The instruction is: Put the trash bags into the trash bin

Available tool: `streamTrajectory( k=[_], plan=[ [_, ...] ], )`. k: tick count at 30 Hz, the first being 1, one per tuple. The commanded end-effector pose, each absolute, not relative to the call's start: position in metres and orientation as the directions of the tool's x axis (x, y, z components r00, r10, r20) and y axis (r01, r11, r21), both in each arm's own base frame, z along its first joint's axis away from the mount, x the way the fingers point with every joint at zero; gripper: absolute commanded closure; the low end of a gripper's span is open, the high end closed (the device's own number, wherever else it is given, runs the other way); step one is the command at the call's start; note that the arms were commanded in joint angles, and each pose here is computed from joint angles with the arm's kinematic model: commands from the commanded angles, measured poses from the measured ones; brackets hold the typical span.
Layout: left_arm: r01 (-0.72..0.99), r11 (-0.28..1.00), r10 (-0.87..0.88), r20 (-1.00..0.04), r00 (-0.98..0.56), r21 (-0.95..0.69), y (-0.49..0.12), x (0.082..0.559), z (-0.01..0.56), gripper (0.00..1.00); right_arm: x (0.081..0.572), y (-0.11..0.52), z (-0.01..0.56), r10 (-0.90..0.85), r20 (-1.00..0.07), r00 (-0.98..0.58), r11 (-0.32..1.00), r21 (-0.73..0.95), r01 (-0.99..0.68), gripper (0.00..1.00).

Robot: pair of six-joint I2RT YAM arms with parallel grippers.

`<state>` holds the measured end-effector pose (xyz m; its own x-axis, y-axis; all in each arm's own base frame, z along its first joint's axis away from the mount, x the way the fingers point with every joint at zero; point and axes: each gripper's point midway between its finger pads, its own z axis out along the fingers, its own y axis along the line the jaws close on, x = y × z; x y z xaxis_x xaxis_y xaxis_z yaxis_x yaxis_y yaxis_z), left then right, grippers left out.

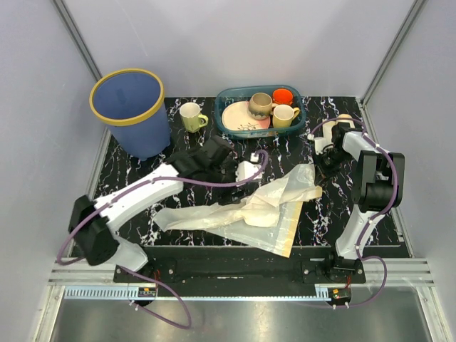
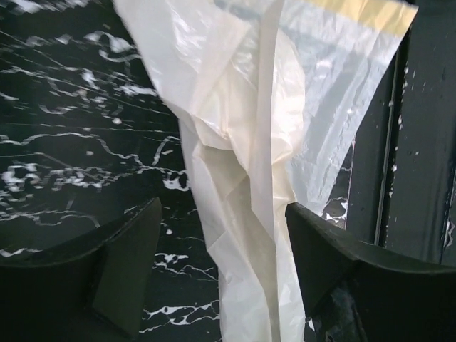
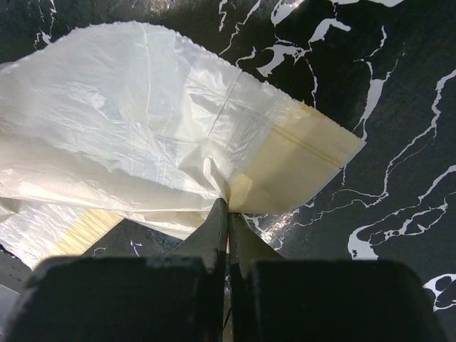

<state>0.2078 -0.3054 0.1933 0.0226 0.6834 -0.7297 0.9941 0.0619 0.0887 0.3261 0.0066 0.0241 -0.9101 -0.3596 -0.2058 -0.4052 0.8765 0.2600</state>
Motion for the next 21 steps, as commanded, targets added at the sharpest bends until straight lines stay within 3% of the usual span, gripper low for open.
streamTrajectory(
  k=[1, 7, 10, 14, 15, 17, 21],
  plan=[
    [0.996, -0.059, 0.696, -0.712, 0.092, 0.07, -0.328, 0.195, 0.175, 0.26, 0.333, 0.012, 0.042, -0.377, -0.27, -0.886, 0.863, 0.246, -0.442, 1.0],
    [0.996, -0.038, 0.787, -0.612, 0.077, 0.077, -0.346, 0.193, 0.123, 0.25, 0.334, 0.013, 0.043, -0.372, -0.275, -0.886, 0.863, 0.25, -0.44, 1.0],
    [0.996, -0.054, 0.819, -0.567, 0.086, 0.073, -0.347, 0.192, 0.106, 0.35, 0.334, 0.013, 0.045, -0.372, -0.278, -0.886, 0.863, 0.248, -0.441, 1.0],
    [0.996, -0.018, 0.86, -0.506, 0.058, 0.083, -0.334, 0.203, 0.091, 0.63, 0.335, 0.013, 0.046, -0.376, -0.286, -0.881, 0.863, 0.239, -0.446, 1.0],
    [0.996, 0.001, 0.86, -0.508, 0.044, 0.088, -0.331, 0.207, 0.093, 0.82, 0.334, 0.013, 0.046, -0.376, -0.285, -0.882, 0.863, 0.24, -0.445, 1.0],
    [0.994, 0.068, 0.853, -0.521, -0.014, 0.084, -0.318, 0.223, 0.103, 1.0, 0.333, 0.012, 0.045, -0.377, -0.282, -0.882, 0.863, 0.239, -0.445, 1.0],
    [0.952, 0.279, 0.76, -0.636, -0.136, 0.13, -0.282, 0.268, 0.167, 1.0, 0.33, 0.009, 0.045, -0.391, -0.28, -0.877, 0.864, 0.218, -0.455, 1.0]
  ],
)
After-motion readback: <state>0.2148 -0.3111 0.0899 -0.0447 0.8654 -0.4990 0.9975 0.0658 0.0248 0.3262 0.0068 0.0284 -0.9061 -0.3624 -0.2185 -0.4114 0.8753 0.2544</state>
